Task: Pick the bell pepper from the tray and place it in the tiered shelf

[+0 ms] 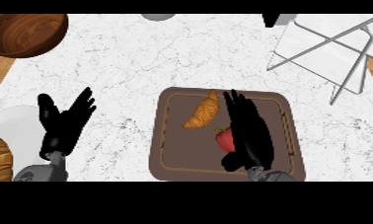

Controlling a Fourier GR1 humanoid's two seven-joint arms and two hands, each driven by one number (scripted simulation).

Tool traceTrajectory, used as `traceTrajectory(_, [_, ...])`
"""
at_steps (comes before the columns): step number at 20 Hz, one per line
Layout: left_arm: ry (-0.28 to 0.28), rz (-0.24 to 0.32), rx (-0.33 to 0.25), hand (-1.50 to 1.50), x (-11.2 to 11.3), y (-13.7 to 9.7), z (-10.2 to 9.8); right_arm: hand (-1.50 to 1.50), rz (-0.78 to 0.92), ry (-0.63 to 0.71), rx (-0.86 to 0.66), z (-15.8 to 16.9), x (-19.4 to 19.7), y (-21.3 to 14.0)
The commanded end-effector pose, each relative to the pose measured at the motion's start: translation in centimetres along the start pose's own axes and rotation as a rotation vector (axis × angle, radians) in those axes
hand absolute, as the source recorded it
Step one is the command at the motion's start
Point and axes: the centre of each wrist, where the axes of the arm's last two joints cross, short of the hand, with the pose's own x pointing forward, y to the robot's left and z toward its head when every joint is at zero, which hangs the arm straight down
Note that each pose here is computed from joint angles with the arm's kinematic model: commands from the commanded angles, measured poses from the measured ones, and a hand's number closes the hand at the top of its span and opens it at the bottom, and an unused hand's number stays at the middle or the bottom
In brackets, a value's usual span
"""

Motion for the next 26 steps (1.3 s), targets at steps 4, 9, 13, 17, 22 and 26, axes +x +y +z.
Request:
traceTrajectory(4, [-0.003,0.003,0.01,0.0,-2.3,0.0,0.9,-1.5,-0.026,-0.037,-0.008,-2.3,0.5,0.8])
traceTrajectory(9, [-0.02,0.005,0.016,0.0,-1.9,0.5,0.9,1.5,0.06,-0.077,0.09,-2.7,0.5,2.5])
traceTrajectory(13, [-0.002,0.0,-0.008,0.0,-0.6,0.7,-0.1,1.5,0.141,-0.165,0.178,-3.4,0.1,4.3])
traceTrajectory(17, [-0.009,0.004,0.008,0.0,-2.1,-0.2,1.2,1.5,0.052,-0.217,0.158,0.0,1.5,4.9])
traceTrajectory(22, [-0.004,0.013,0.004,0.0,-0.7,0.8,0.1,1.5,0.029,-0.331,0.089,1.3,1.0,3.8])
traceTrajectory(26, [-0.006,-0.007,0.005,0.0,-0.5,0.5,0.4,1.5,-0.118,-0.164,-0.031,0.2,1.1,1.2])
